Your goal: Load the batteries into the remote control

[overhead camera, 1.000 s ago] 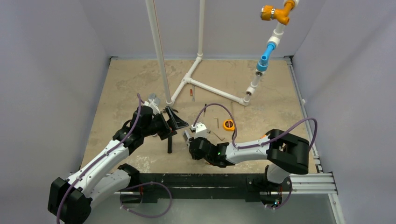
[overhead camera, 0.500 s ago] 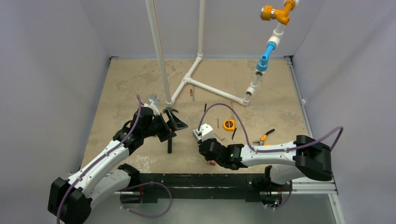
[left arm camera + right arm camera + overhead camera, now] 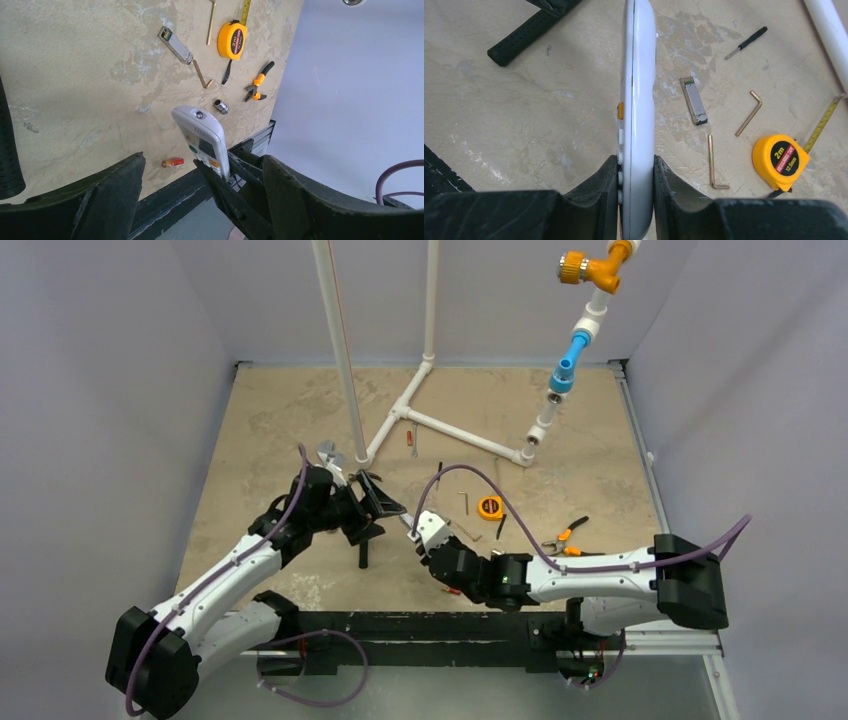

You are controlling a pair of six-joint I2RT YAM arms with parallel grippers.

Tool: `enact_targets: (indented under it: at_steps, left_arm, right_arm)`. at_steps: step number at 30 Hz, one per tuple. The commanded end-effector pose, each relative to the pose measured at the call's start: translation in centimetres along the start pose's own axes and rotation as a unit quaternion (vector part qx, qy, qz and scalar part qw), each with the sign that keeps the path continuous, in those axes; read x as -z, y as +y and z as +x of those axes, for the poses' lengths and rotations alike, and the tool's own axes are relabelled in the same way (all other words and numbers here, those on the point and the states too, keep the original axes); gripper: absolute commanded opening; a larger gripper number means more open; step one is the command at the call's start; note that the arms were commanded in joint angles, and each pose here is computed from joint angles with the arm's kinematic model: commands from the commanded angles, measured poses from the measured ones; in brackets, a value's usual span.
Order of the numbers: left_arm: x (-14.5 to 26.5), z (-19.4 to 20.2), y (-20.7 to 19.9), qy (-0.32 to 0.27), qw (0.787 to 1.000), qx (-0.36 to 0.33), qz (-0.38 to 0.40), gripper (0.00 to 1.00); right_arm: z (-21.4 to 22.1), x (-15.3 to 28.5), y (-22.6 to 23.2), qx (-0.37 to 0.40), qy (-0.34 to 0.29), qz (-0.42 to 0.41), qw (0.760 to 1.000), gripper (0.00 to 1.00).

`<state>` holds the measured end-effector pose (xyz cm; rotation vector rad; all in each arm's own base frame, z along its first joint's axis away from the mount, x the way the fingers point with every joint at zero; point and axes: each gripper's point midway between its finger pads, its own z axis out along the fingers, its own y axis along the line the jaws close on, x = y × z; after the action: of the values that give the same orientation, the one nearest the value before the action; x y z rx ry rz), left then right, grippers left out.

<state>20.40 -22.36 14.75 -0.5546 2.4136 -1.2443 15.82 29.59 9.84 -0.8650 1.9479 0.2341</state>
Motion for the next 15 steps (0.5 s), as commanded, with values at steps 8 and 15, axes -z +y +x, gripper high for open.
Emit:
enact_targets:
  at_steps: [8,15]
  left_arm:
    - [-0.4,0.5,-2.3,0.025,0.998,0.023,0.049,0.69]
    - [-0.2,0.5,-2.4,0.025,0.998,0.022,0.056,0.48]
  right_arm:
    - [-7.5,1.1,1.4,0.061,-0.096,0.049,0.992,0.0]
    - [-8.0,1.3,1.5,0.101,-0.102,0.085,0.986,0.0]
